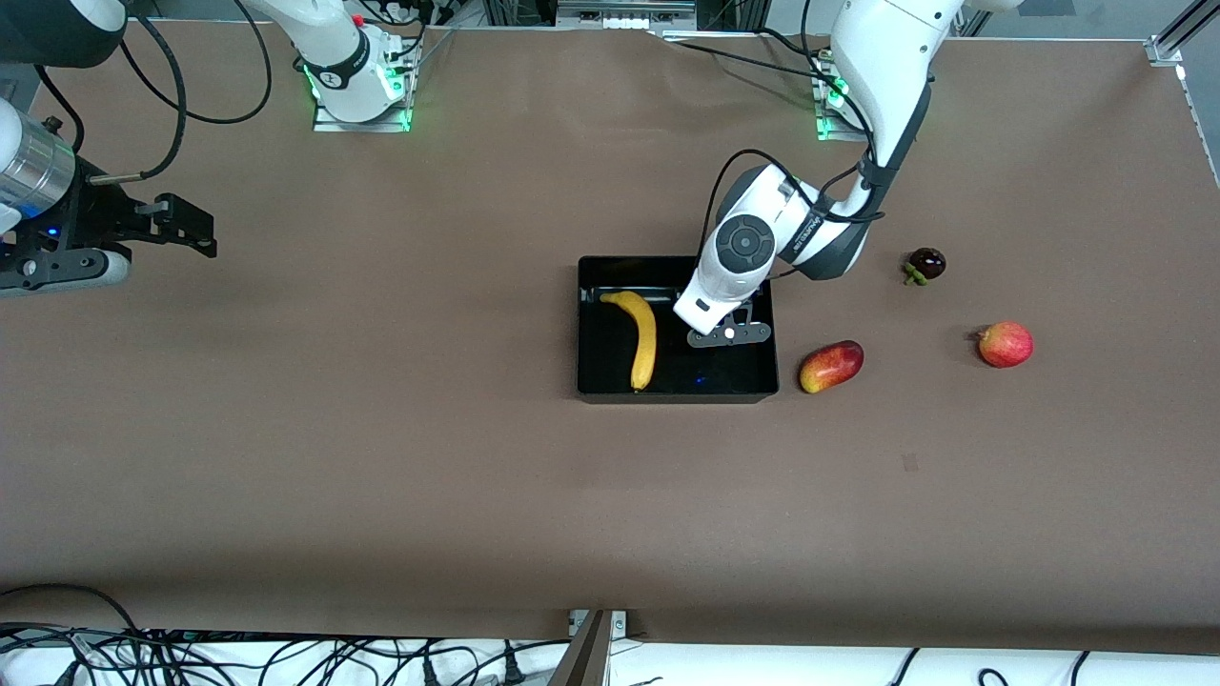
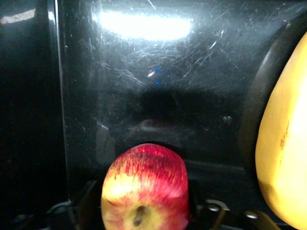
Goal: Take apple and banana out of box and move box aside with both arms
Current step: 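Lift the apple out and set it beside the mango with the left gripper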
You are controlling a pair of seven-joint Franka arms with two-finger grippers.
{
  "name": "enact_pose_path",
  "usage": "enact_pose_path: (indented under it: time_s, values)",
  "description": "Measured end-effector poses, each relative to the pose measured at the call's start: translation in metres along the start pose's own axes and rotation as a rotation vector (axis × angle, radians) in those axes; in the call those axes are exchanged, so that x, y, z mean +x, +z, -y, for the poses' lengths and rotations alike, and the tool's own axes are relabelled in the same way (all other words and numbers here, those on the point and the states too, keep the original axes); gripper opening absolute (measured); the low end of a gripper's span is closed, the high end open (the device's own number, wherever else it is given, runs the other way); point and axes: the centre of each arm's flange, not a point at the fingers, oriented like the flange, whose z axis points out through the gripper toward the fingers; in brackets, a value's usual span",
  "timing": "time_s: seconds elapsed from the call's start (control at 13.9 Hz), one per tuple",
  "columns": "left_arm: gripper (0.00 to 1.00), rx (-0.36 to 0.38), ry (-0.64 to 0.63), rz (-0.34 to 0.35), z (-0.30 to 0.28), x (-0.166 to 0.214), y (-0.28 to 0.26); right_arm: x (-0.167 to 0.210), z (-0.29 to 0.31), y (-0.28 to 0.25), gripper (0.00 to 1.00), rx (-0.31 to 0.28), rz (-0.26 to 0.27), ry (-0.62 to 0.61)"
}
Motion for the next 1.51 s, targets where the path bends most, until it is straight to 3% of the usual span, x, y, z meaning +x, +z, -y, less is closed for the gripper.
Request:
enact_pose_path:
  time_s: [0.07, 0.29, 0.5, 0.72, 0.86, 1.08, 1.22, 1.51]
  values:
    - [0.65, -0.004, -0.001, -0.004, 0.0, 0.002, -0.003, 0.0, 0.0, 0.0, 1.0, 0.0, 0.0, 0.0]
    - [0.64, -0.004, -0.021, -0.006, 0.006, 0.014, -0.039, 0.0, 0.0, 0.0, 1.0, 0.0, 0.0, 0.0]
    - [0.64, 0.039, -0.016, 0.07, 0.036, 0.035, -0.119, 0.0, -0.001, 0.0, 1.0, 0.0, 0.0, 0.002]
    - [0.64, 0.057, 0.082, 0.176, 0.108, 0.063, -0.17, 0.0, -0.001, 0.0, 1.0, 0.0, 0.0, 0.002]
    - [0.64, 0.049, 0.129, 0.255, 0.164, 0.079, -0.167, 0.0, -0.001, 0.0, 1.0, 0.0, 0.0, 0.002]
    - [0.64, 0.038, 0.117, 0.365, 0.229, 0.083, -0.121, 0.0, -0.001, 0.0, 1.0, 0.0, 0.0, 0.002]
    - [0.64, 0.049, 0.134, 0.356, 0.242, 0.073, -0.08, 0.0, -0.001, 0.0, 1.0, 0.0, 0.0, 0.002]
    - [0.64, 0.038, 0.208, 0.204, 0.249, 0.035, -0.016, 0.0, -0.001, 0.0, 1.0, 0.0, 0.0, 0.002]
